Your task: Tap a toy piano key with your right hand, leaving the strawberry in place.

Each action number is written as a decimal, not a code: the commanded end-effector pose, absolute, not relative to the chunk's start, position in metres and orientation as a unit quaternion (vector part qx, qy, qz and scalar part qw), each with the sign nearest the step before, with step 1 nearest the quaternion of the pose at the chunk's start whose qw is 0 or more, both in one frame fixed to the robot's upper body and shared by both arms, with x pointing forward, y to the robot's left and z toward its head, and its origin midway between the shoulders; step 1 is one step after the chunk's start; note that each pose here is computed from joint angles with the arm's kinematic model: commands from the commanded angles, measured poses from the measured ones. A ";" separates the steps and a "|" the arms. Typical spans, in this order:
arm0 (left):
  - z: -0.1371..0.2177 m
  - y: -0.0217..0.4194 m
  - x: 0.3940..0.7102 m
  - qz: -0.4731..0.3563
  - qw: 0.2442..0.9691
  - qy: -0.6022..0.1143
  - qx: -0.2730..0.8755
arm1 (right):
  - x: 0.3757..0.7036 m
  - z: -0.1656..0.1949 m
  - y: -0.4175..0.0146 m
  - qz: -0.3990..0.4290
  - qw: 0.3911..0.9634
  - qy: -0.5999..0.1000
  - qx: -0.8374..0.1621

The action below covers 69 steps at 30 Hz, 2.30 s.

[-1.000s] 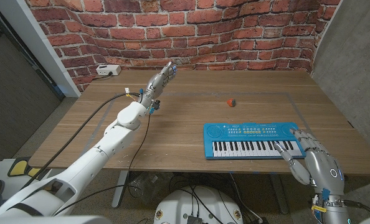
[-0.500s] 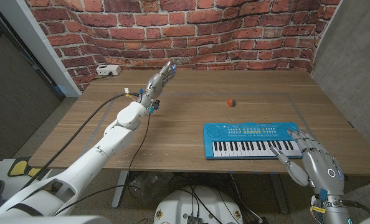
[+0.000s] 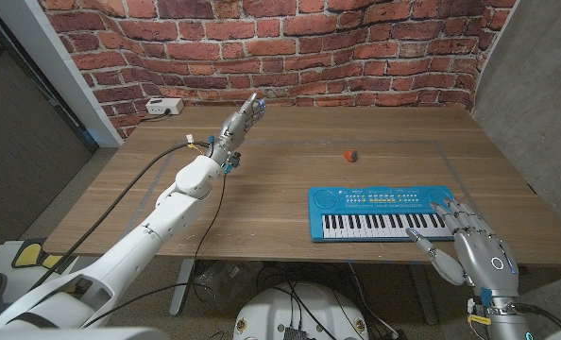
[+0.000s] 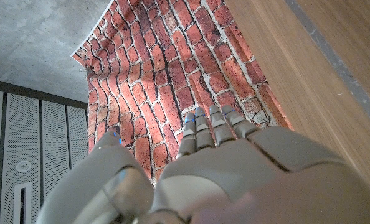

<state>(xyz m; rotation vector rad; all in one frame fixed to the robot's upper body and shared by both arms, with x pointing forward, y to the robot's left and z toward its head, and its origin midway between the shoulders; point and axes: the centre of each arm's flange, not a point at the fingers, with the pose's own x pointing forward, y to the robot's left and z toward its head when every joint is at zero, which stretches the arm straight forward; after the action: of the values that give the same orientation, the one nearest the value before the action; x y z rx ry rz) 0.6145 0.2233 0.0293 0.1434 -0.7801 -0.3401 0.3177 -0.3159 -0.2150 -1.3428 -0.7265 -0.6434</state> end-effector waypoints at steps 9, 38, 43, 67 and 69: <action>0.033 0.226 0.612 -0.163 0.905 -0.386 0.068 | 0.331 -0.231 -0.321 -0.270 0.686 -0.264 -0.622; 0.036 0.230 0.616 -0.160 0.907 -0.382 0.075 | 0.350 -0.246 -0.324 -0.262 0.704 -0.220 -0.623; 0.038 0.228 0.614 -0.159 0.907 -0.381 0.080 | 0.353 -0.250 -0.325 -0.259 0.707 -0.212 -0.623; 0.039 0.227 0.608 -0.150 0.910 -0.378 0.086 | 0.362 -0.260 -0.328 -0.250 0.716 -0.189 -0.624; 0.039 0.227 0.608 -0.150 0.910 -0.378 0.085 | 0.362 -0.260 -0.328 -0.250 0.715 -0.190 -0.625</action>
<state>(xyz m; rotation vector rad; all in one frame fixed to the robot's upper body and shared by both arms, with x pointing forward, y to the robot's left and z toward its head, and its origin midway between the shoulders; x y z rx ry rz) 0.6094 0.2265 0.0385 0.1746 -0.7797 -0.3158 0.3584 -0.3280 -0.2571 -1.3806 -0.4311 -0.5592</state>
